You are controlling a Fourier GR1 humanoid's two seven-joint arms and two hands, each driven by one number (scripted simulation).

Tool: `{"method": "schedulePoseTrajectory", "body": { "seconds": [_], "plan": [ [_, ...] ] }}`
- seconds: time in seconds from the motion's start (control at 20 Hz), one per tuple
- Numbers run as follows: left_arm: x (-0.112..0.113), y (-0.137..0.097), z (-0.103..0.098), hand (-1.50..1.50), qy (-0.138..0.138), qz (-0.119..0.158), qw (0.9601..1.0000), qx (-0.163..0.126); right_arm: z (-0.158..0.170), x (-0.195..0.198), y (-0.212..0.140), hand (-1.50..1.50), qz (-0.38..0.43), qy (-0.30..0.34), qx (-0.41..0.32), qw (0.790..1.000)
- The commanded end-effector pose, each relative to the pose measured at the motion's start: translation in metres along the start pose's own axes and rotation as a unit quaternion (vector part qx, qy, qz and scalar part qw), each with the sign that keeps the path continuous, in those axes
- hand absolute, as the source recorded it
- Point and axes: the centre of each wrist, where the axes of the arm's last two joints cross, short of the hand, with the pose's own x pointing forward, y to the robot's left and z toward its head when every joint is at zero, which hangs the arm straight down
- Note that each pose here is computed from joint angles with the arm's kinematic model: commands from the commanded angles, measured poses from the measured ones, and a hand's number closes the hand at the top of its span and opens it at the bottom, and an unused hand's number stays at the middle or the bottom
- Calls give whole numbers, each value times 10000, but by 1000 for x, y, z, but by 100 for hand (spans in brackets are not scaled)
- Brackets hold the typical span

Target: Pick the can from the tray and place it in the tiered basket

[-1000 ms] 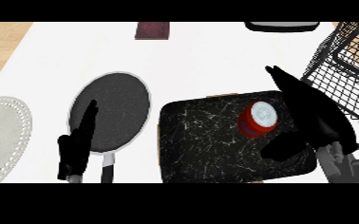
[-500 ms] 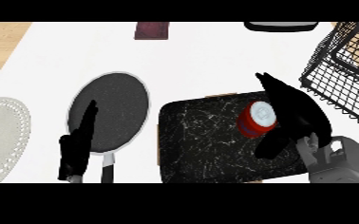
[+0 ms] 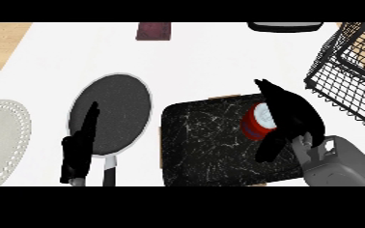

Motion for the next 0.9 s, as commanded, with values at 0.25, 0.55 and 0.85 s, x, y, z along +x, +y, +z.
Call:
{"method": "schedulePoseTrajectory", "body": {
  "seconds": [0.25,0.55,0.85],
  "plan": [
    [-22,4,12,0,271,-33,9996,-28,-3,-3,9,-150,201,758,444,9959],
    [-4,-8,14,0,194,41,9998,-43,-24,0,23,-150,187,906,580,9940],
    [-18,0,9,0,342,111,9993,-116,-35,-7,29,150,153,887,601,9941]
  ]
}}
